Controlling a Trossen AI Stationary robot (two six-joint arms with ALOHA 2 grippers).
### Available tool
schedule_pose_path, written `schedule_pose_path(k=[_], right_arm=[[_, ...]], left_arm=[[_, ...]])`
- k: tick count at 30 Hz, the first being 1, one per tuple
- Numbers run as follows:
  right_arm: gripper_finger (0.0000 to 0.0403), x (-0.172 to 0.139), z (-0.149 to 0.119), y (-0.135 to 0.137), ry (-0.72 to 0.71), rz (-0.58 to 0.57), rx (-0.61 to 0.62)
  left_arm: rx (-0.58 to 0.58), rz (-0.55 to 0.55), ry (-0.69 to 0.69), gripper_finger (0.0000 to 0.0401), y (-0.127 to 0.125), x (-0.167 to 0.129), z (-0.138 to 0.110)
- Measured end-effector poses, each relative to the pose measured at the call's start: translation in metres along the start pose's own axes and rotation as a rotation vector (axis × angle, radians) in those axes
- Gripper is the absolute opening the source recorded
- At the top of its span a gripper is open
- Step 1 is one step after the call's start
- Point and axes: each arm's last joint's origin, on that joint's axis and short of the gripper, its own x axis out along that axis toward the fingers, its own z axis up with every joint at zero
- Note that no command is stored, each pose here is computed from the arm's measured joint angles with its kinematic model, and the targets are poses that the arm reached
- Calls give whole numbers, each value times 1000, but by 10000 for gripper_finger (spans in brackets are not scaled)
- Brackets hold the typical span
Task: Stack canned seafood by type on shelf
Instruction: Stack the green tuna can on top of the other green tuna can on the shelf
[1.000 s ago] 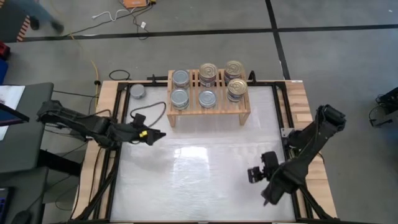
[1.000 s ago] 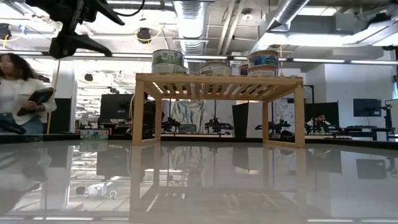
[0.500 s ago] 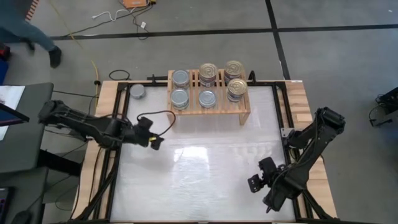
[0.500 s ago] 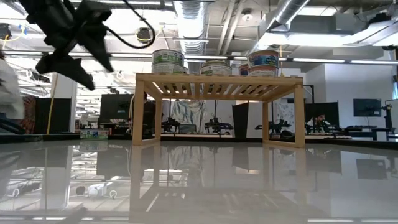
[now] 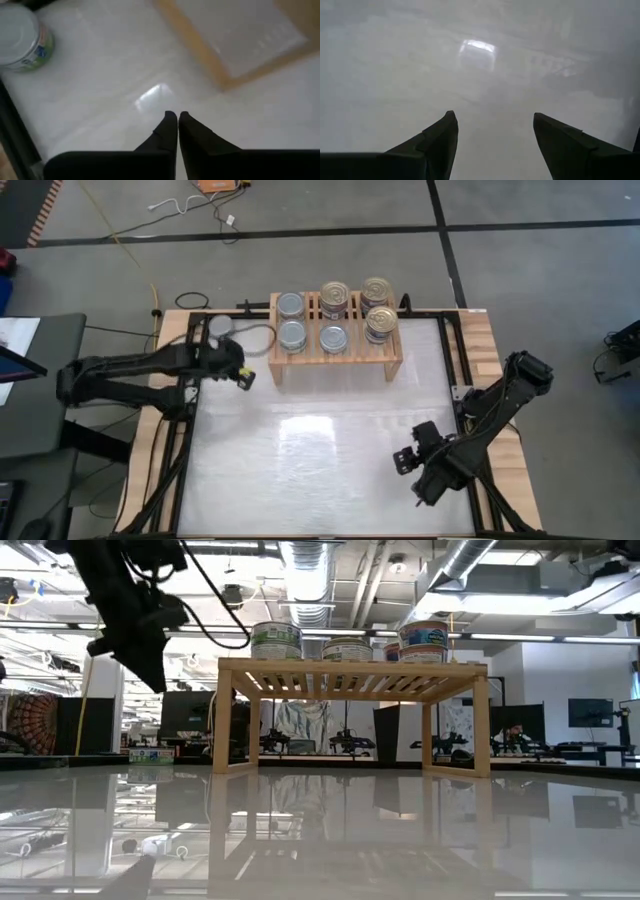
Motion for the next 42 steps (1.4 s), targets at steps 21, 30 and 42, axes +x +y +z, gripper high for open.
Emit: schedule_pose_path(k=[21,30,42], right_arm=[[281,21,48,19,-24,-86,116],[281,23,54,20,-24,-95,95],[281,23,54,20,-23,-93,94]], left_arm=[[-171,158,81,0,119,65,75],[-368,263,222,0,146,109,109],[-417,380,262,0,162,140,120]])
